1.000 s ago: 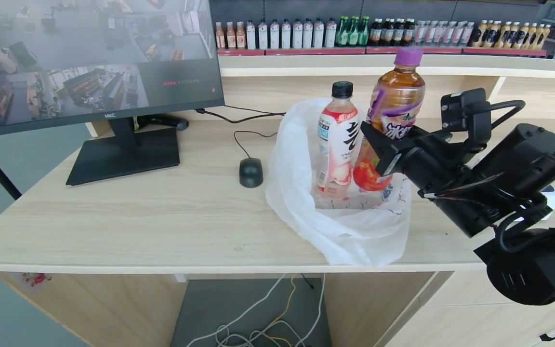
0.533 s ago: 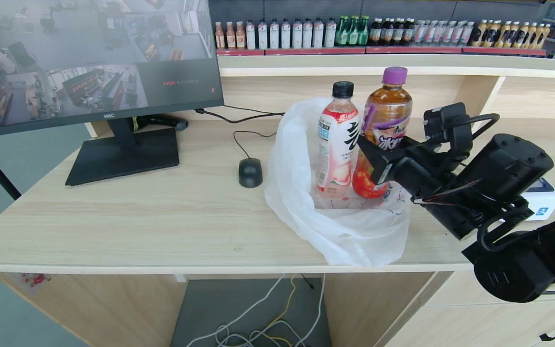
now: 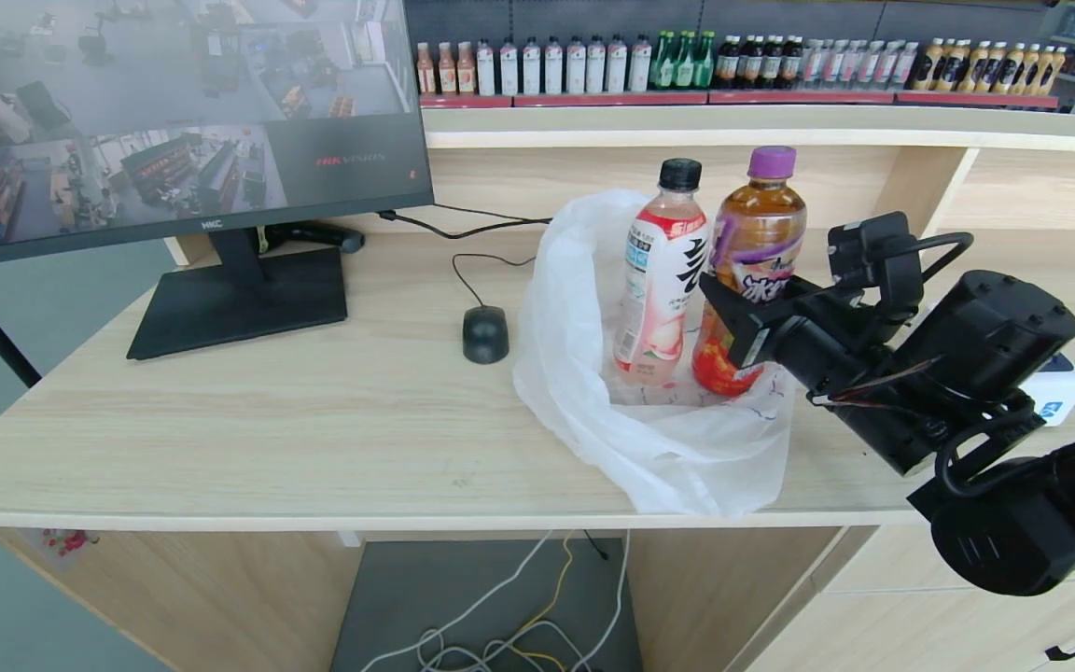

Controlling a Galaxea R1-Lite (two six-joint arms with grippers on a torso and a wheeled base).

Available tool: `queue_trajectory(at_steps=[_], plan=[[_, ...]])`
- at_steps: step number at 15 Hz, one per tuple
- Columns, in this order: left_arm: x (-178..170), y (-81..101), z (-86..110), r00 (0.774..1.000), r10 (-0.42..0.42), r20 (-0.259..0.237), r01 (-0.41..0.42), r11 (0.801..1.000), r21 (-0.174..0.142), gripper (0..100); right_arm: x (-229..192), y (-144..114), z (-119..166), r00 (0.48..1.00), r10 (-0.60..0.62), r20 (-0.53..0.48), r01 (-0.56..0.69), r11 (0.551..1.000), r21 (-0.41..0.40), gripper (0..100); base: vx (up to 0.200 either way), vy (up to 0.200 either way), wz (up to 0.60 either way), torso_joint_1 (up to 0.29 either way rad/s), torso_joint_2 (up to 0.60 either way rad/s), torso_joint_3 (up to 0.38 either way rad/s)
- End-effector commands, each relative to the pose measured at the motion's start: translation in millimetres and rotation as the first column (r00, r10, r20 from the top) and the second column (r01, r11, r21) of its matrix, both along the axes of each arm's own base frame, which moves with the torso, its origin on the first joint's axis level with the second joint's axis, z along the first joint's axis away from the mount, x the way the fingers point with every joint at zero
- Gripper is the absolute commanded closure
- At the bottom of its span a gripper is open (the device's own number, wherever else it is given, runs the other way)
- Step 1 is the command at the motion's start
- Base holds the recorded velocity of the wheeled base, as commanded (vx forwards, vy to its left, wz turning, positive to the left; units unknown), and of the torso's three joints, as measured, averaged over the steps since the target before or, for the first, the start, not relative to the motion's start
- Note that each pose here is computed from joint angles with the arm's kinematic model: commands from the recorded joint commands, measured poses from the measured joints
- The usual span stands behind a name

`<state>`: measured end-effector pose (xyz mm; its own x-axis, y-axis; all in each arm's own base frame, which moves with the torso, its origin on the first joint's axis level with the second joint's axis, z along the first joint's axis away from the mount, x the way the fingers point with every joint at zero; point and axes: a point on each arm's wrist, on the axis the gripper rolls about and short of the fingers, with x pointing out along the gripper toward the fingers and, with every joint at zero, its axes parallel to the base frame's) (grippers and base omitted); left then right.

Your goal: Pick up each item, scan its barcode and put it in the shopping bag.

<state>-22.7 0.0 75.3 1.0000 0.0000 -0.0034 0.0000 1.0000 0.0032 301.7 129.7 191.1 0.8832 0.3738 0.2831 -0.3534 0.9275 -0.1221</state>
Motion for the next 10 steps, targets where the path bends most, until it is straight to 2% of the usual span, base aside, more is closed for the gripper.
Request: queue_trajectory(at_steps=[1,10], plan=[[0.0,0.0,0.0,1.000,0.000,0.000,0.000,1.000,0.000,0,-1.6,-2.3,1.6,1.000,-0.005,0.003,0.005,1.000,0.000,100,0.000,0.000,0.00,0.000,0.00,0.000],[0.0,0.0,0.0,1.000,0.000,0.000,0.000,1.000,0.000,0,-1.2,-5.9,0.3,1.000,-0.023,0.005,0.023,1.000,-0.019,100,0.000,0.000,0.00,0.000,0.00,0.000]])
